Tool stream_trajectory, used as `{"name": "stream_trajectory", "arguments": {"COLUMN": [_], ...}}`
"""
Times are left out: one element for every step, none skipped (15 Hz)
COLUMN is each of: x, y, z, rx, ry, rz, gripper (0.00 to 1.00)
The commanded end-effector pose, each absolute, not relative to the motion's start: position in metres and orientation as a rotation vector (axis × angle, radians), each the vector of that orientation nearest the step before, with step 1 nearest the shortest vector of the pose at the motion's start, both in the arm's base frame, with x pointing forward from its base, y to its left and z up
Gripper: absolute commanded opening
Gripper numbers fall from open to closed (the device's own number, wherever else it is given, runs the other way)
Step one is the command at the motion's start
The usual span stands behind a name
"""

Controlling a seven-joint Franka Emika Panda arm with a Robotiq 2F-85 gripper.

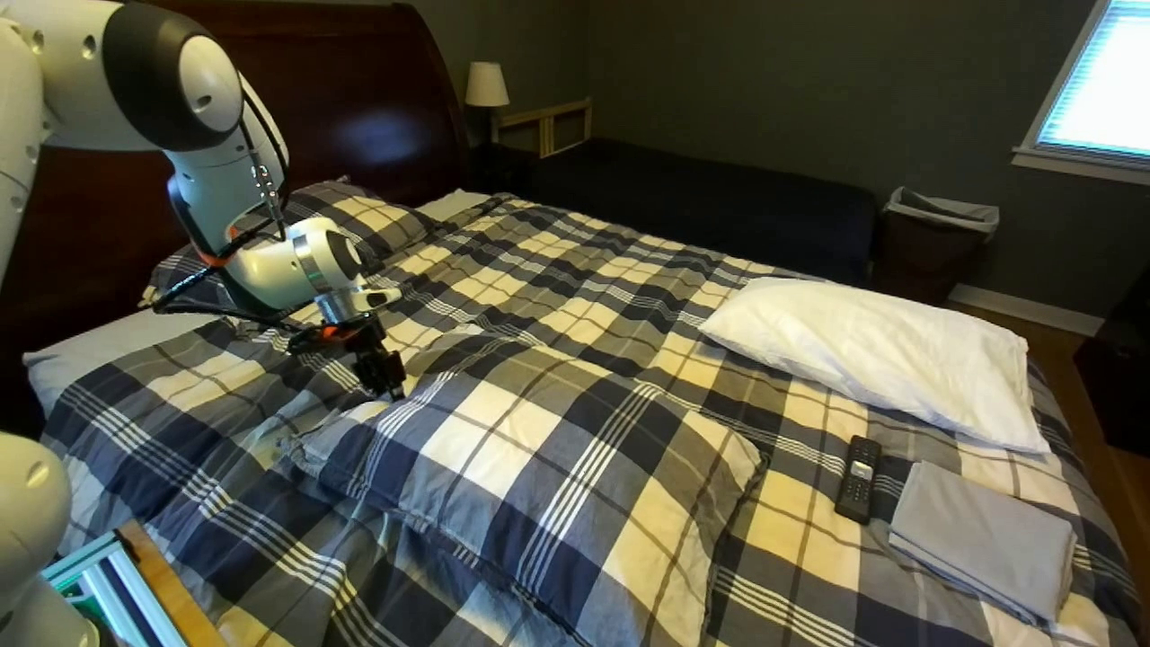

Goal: Flip over the checkered pillow at the front.

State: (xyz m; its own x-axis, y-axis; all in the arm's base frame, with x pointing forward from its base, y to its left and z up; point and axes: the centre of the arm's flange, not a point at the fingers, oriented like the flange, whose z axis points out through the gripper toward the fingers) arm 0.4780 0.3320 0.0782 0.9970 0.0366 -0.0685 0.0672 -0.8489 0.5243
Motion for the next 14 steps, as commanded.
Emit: {"name": "stream_trajectory", "arguments": {"x": [0.487,0.49,0.494,0.496,0.496,0.498,0.497,0.498,0.496,0.496,0.493,0.494,0.491,0.492], "y": [0.314,0.311,0.304,0.299,0.289,0.282,0.27,0.262,0.249,0.24,0.227,0.217,0.206,0.196], "z": [0.088,0.093,0.101,0.109,0.12,0.13,0.145,0.156,0.171,0.183,0.197,0.208,0.219,0.229], "rx": [2.68,2.705,2.737,2.765,2.798,2.826,2.848,2.868,2.891,2.904,2.902,2.9,2.897,2.898], "ry": [-0.001,-0.027,-0.062,-0.085,-0.119,-0.147,-0.175,-0.197,-0.224,-0.243,-0.256,-0.271,-0.282,-0.29], "rz": [-0.054,-0.045,-0.03,-0.019,0.005,0.022,0.059,0.081,0.116,0.142,0.176,0.195,0.208,0.221], "gripper": [0.19,0.12,0.04,0.01,0.0,0.0,0.02,0.01,0.02,0.02,0.02,0.02,0.02,0.02]}}
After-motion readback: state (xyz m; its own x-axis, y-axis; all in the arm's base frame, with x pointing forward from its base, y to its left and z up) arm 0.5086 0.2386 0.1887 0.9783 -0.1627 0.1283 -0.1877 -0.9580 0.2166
